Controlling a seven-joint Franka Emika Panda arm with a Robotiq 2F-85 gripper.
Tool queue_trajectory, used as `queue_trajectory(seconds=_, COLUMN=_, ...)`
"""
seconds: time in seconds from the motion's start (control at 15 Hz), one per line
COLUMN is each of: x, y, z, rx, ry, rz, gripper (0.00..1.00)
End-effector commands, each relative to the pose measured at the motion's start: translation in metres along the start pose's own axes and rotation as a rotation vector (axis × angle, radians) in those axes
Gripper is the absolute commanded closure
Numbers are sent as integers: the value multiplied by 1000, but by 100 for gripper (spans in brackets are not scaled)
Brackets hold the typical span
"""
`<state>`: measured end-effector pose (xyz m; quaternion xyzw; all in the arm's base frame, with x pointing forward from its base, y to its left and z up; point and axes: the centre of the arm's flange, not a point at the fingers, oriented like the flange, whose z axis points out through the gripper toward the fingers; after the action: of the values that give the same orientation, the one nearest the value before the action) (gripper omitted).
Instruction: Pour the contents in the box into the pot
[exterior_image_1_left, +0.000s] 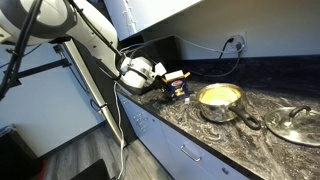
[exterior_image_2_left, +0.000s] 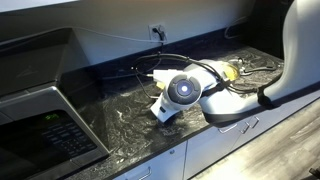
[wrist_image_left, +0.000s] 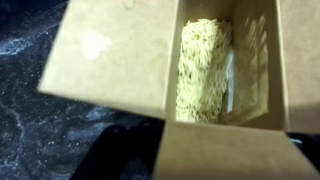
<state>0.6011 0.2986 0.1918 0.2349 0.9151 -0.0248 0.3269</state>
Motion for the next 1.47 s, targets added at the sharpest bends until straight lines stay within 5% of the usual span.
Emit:
queue_trajectory(seconds=0.0, x=1, y=4, z=-15, rx=-5, ry=9, rz=1, gripper=0)
queue_trajectory(seconds=0.6, x=-19, y=-1, z=-79, rx=33, ry=111, rz=26, gripper=0)
queue_trajectory(seconds=1.4, x=-97, y=-52, z=-208, rx=174, ry=360, rz=94, gripper=0)
